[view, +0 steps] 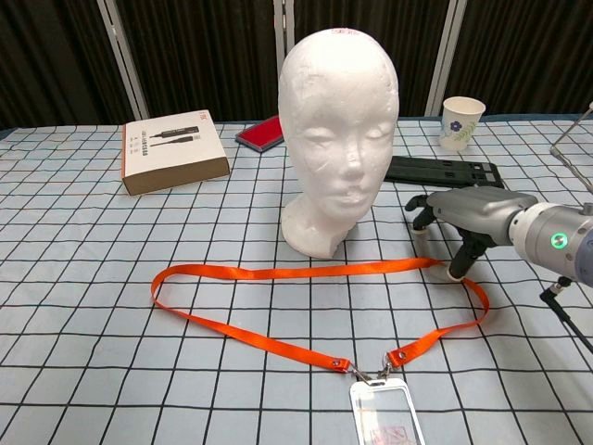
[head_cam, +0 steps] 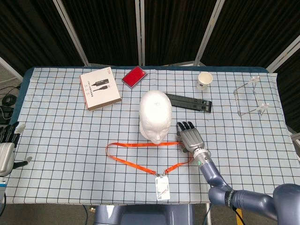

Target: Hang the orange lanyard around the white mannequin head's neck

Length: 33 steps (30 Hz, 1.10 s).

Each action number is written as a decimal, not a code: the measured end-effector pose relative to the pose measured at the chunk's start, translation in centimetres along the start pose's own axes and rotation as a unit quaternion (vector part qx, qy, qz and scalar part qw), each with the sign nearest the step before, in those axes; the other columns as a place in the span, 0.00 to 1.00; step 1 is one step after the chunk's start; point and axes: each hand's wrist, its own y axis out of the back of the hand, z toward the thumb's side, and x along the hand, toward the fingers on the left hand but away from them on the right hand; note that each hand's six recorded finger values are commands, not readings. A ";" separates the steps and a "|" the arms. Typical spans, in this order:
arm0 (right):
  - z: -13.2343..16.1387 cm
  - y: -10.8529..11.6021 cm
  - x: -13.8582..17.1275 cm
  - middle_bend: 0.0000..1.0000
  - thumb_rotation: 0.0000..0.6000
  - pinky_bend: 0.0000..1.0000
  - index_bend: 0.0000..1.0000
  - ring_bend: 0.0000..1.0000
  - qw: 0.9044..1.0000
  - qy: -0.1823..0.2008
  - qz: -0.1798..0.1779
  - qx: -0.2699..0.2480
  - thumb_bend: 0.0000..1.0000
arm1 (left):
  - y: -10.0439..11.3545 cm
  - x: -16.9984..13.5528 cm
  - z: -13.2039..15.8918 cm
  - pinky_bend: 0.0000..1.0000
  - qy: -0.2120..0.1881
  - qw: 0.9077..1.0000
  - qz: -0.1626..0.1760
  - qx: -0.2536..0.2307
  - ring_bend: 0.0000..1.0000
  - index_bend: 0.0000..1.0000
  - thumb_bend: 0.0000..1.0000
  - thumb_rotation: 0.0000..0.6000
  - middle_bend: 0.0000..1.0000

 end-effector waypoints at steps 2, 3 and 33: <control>-0.1 -0.1 0.0 0.08 1.00 0.00 0.60 0.00 1.000 -0.002 0.004 -0.001 0.38 | 0.0 0.0 0.0 0.00 0.000 1.000 0.000 0.000 0.00 0.00 0.02 1.00 0.00; -0.1 -0.2 0.1 0.09 1.00 0.00 0.61 0.00 1.000 -0.003 0.005 -0.003 0.40 | 0.0 0.0 0.0 0.00 0.000 1.000 -0.001 0.000 0.00 0.00 0.02 1.00 0.00; -0.9 1.1 2.8 0.16 1.00 0.00 0.72 0.00 0.999 0.034 0.001 -0.037 0.50 | -6.3 8.0 18.0 0.00 -0.214 0.970 -0.109 -0.039 0.00 0.35 0.30 1.00 0.00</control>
